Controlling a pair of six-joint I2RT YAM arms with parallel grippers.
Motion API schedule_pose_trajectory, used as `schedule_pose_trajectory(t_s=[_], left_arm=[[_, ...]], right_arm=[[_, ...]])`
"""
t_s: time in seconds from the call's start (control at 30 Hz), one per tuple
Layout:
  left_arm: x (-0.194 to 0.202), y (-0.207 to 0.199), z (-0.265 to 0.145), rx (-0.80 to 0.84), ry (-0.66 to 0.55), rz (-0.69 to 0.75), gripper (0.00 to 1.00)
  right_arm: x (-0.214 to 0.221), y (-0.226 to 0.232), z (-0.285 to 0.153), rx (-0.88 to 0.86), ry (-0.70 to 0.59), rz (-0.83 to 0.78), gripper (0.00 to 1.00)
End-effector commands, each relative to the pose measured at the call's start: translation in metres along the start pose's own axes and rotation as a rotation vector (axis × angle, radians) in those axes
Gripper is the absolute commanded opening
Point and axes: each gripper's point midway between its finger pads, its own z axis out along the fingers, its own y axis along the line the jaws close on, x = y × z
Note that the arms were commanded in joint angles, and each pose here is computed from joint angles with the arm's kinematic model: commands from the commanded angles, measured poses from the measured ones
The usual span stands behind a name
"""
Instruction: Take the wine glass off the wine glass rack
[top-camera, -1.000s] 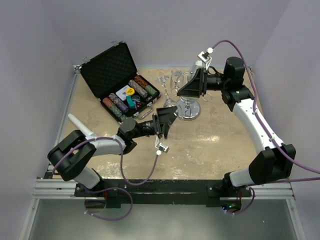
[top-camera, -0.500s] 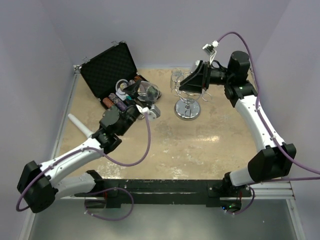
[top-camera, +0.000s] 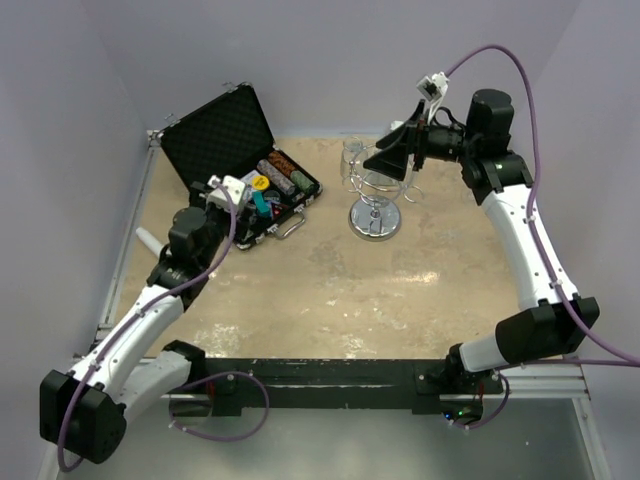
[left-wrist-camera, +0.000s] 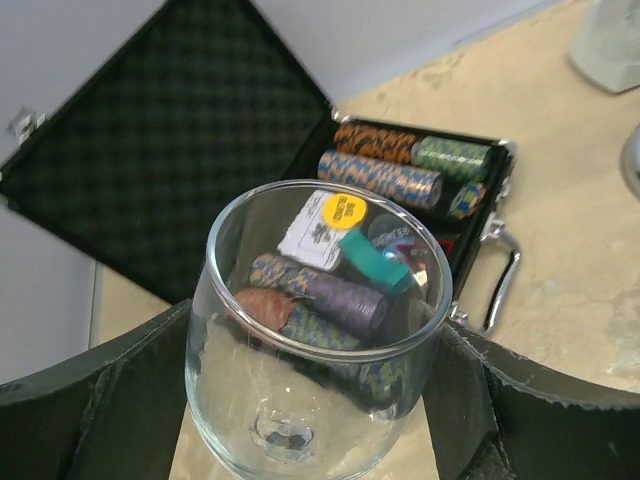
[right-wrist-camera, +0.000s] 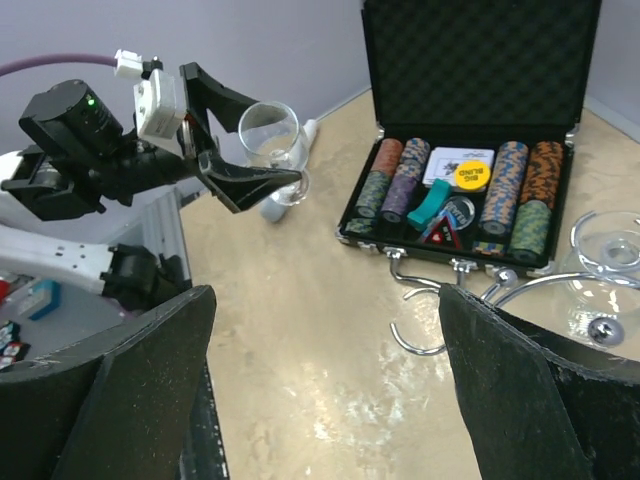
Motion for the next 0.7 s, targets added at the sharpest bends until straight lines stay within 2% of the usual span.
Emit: schedule_pose_trajectory(t_s=[0.0,0.2,0.67], left_arm=[[-0.002,0.033,0.002,-0.090,-0.049,-0.161,0.00],[0.014,0.074,0.014,-0.209,-0.107,-0.229,0.00],[0.037,0.128,0.042,-0.248,-0.251,-0.230,0.06]], right_arm=[[-0.006,-0.012,-0.007,0.098,0.013,-0.095,0.98],[-0.008,-0.018,-0.013,0.164,0.037,-0.131,0.99],[0.007,-0.037,-0.041,0.360,0.132,-0.256,0.99]])
